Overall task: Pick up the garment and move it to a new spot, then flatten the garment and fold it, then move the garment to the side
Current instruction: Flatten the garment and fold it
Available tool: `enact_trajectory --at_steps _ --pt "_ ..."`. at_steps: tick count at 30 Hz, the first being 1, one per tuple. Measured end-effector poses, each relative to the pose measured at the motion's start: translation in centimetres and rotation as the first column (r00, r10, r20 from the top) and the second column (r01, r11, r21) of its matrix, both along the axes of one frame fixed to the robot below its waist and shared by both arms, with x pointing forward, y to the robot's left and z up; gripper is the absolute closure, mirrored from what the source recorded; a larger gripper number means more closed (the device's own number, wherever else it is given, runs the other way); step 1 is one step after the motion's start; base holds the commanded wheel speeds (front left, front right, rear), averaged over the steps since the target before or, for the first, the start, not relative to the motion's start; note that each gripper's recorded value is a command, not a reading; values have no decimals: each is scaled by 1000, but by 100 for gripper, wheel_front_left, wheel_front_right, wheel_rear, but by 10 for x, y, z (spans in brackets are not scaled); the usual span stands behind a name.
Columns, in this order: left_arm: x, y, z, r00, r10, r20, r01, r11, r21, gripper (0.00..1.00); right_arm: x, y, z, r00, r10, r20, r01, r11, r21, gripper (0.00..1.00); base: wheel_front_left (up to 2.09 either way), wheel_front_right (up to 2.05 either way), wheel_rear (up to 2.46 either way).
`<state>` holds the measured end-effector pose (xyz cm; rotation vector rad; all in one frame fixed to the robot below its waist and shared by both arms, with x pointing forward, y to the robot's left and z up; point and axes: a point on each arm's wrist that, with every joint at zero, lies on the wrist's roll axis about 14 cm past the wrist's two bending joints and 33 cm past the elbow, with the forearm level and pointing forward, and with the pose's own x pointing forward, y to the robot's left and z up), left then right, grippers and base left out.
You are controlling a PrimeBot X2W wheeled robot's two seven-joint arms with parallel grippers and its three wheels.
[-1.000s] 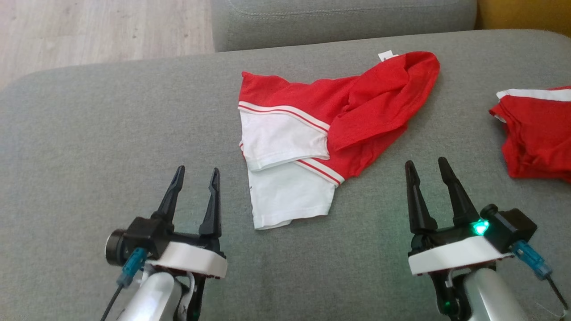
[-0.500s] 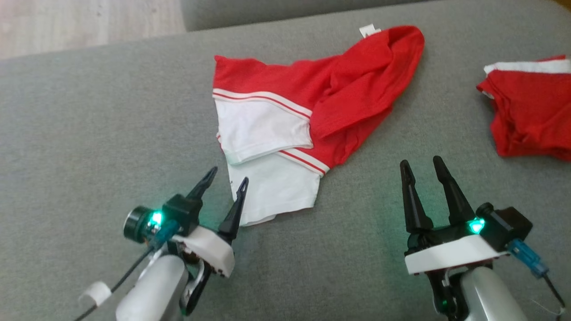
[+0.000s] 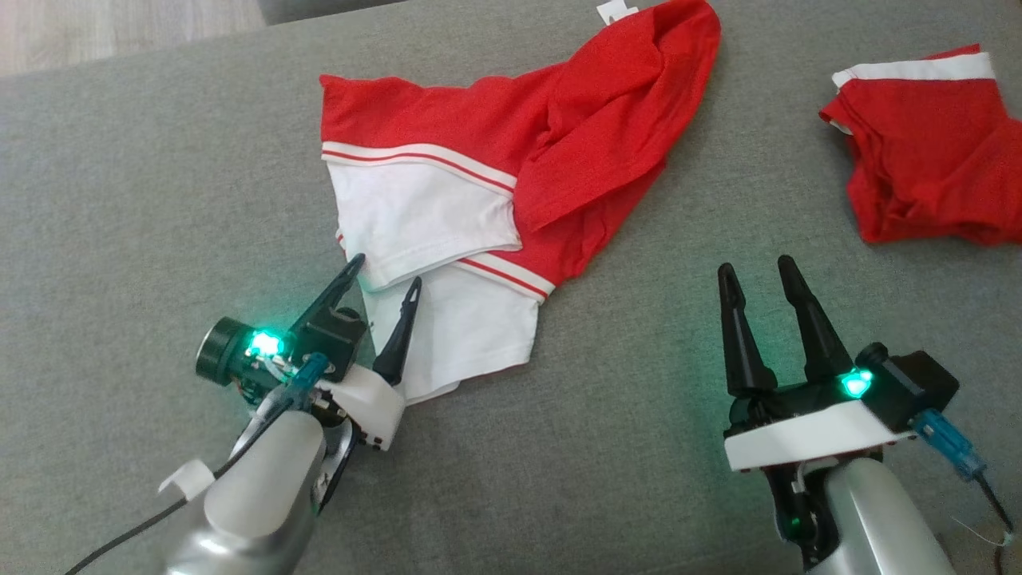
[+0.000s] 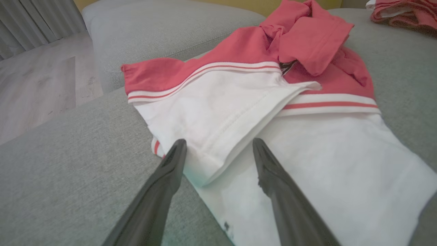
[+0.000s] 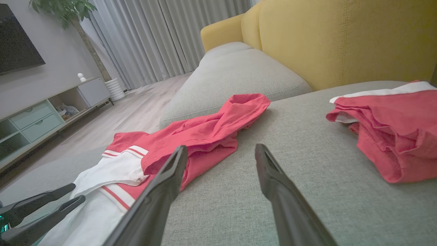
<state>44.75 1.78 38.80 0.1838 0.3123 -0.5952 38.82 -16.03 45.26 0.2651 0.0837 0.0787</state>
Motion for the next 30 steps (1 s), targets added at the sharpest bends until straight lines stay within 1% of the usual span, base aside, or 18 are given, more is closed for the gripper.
enact_trajectory --at_steps 5,7,13,17,22,26,30 --pt "4 -1 -3 1000 5 6 -5 1000 7 0 -2 -4 -1 1000 -11 -3 11 1000 -2 0 0 0 0" --pt "4 -2 -4 1000 5 1 -5 1000 8 100 -2 -5 0 1000 -14 -3 14 1000 -2 0 0 0 0" --pt "7 -3 3 1000 10 22 -9 1000 -11 100 -3 -5 1 1000 -17 0 17 1000 4 0 0 0 0" --pt "9 -4 18 998 11 66 -9 999 -33 100 -4 -4 5 1000 -15 11 14 1000 11 0 0 0 0" --pt "20 -10 55 991 13 130 2 994 -113 100 -5 0 13 999 -5 33 5 1000 15 0 0 0 0" --pt "44 -16 91 983 -30 179 52 991 -120 100 -8 -3 13 999 -18 32 17 999 29 0 0 0 0" --pt "82 -26 143 972 -47 231 82 986 -148 100 -8 -11 11 999 -42 22 42 998 37 0 0 0 0"
